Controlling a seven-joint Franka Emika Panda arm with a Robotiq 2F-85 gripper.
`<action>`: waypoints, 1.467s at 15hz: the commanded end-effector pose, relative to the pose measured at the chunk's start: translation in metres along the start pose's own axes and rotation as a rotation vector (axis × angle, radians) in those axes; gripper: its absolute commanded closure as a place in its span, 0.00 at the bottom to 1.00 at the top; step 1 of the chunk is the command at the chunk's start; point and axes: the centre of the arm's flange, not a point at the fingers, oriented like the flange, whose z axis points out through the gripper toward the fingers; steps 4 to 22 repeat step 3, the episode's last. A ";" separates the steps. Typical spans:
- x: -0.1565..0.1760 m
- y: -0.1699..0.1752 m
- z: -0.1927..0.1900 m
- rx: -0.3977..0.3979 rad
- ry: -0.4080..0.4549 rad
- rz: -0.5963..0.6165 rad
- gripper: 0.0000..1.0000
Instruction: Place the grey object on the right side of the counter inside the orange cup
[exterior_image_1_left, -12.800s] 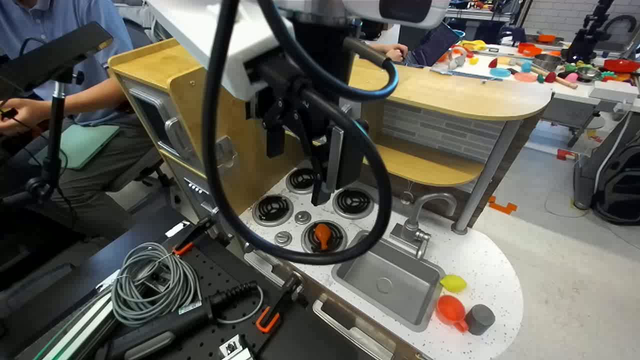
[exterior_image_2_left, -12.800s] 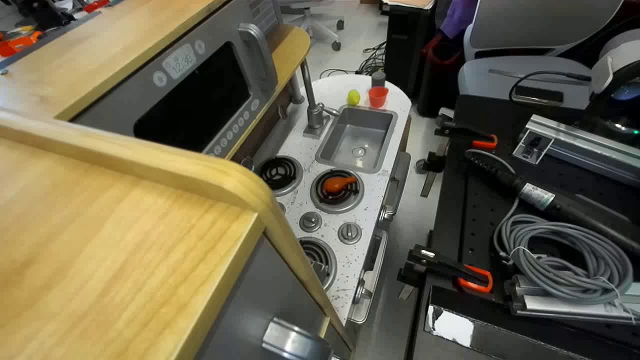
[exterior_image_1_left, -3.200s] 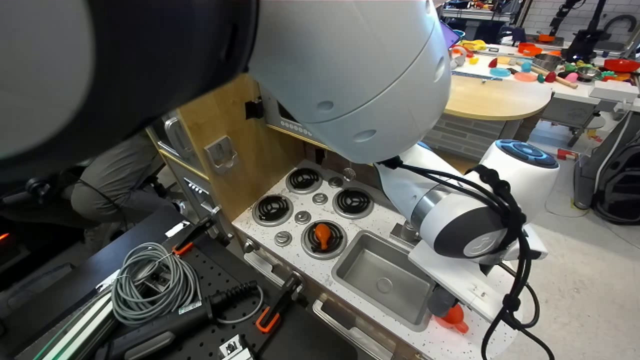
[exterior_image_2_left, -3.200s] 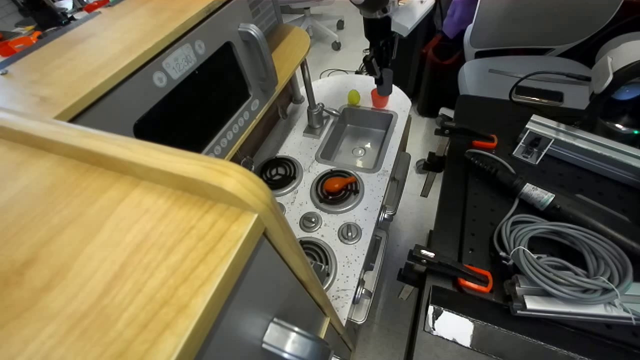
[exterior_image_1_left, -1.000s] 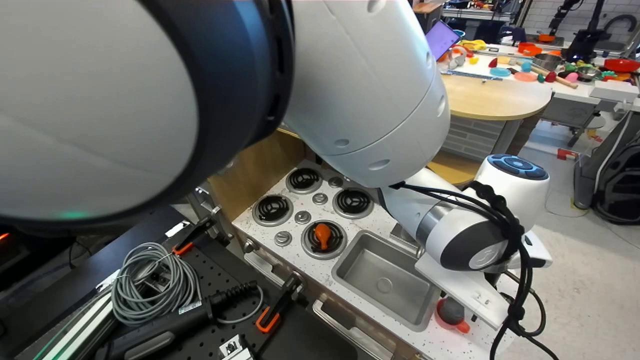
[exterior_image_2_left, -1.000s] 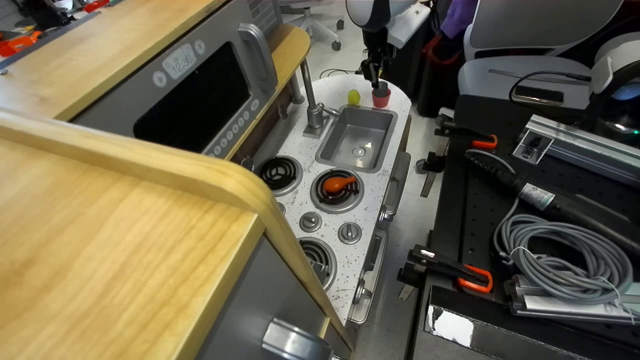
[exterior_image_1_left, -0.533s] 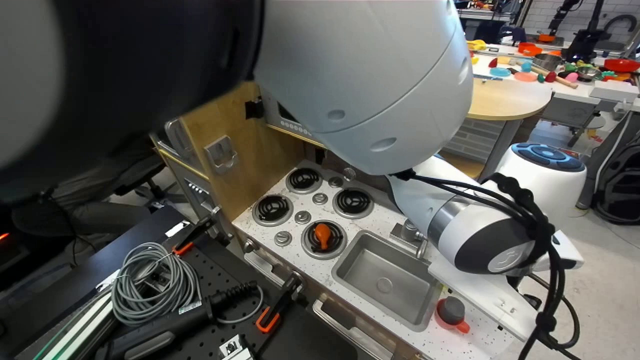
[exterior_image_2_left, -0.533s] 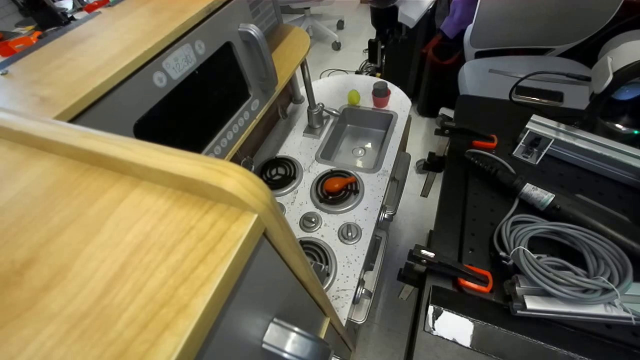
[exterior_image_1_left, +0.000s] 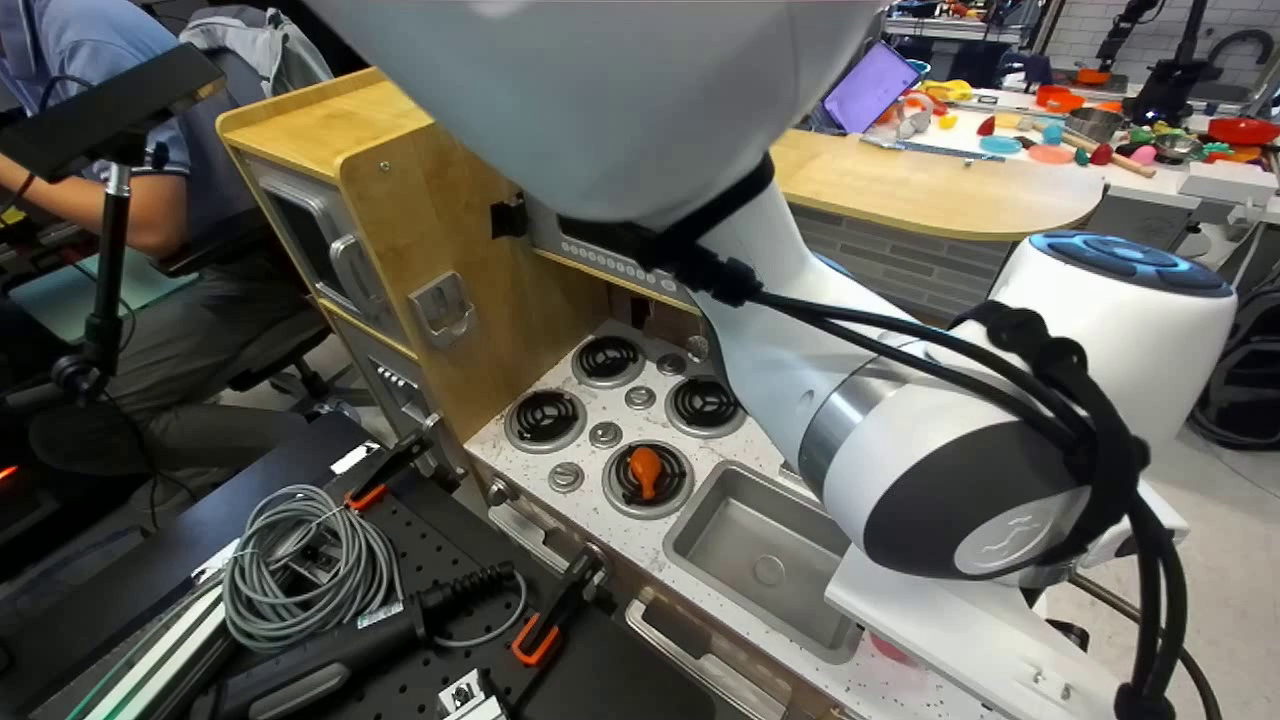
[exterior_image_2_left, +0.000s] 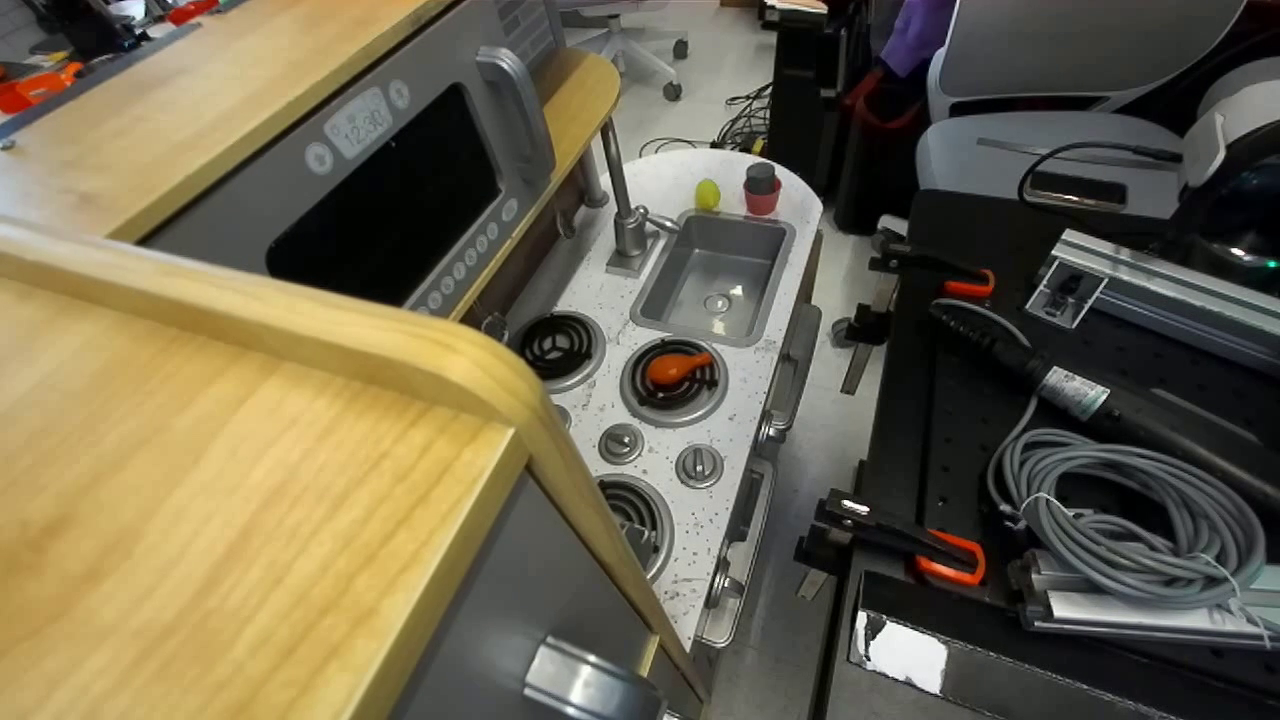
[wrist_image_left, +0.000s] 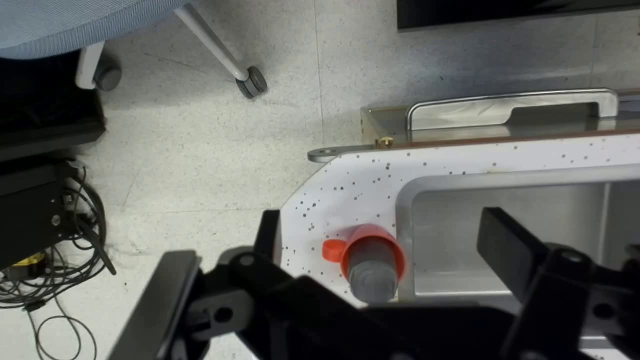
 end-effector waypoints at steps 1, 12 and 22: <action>-0.006 -0.002 -0.005 0.003 -0.001 -0.008 0.00; -0.012 -0.005 -0.008 0.008 -0.002 -0.016 0.00; -0.012 -0.005 -0.008 0.008 -0.002 -0.016 0.00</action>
